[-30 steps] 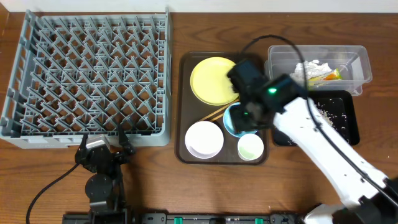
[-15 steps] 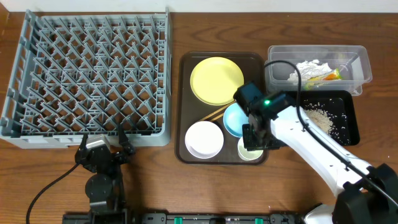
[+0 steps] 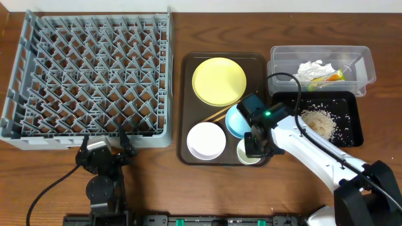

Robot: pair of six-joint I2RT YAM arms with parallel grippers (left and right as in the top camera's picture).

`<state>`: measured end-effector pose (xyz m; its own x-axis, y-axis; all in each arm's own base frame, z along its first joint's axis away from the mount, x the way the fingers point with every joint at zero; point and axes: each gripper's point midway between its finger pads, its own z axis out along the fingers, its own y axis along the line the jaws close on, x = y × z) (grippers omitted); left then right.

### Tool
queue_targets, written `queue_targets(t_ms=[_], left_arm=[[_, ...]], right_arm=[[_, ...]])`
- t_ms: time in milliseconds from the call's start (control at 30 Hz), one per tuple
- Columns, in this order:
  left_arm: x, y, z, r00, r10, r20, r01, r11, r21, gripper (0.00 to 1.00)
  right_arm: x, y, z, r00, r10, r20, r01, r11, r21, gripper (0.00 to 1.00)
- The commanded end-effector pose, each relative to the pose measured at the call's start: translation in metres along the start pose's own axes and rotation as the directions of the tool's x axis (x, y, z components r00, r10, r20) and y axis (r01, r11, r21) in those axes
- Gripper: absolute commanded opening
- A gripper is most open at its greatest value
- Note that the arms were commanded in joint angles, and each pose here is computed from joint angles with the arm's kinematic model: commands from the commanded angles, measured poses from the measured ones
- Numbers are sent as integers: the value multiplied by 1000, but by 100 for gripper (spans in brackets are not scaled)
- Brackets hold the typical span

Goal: Sort waste into correct bins and load items into the dishwasher
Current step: 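Grasp the cream cup with the right gripper and lift it, then bring the cream cup toward the left gripper above the tray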

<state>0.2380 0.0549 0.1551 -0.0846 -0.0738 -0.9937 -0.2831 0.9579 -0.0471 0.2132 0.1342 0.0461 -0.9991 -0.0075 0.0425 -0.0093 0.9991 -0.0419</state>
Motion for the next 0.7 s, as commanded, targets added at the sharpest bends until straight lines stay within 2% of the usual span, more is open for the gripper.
queue_targets(t_ms=[0,167,267,400,500,667], left_arm=[[19,2,1,998,16,-57,-17,1000,-7,92],[12,-4,2,1000,-10,-28,11,1000,25,93],[-6,-16,-1,1000,-21,11,20,995,93,92],[-27,-17,-7,997,-73,20,70,992,101,92],[-42,-21,-12,995,-95,-7,95,988,119,92],[-67,-52,-12,989,-101,-104,125,956,265,92]], right_arm=[[1,-4,-1,1000,19,-17,-19,1000,4,1],[-1,0,-29,1000,-14,-7,13,999,-35,1],[-15,12,-73,994,-54,90,68,985,-161,1],[-37,14,-127,970,-38,240,109,951,-290,1],[-57,11,-165,941,8,338,129,915,-381,1],[-93,18,-205,881,71,467,214,823,-527,1]])
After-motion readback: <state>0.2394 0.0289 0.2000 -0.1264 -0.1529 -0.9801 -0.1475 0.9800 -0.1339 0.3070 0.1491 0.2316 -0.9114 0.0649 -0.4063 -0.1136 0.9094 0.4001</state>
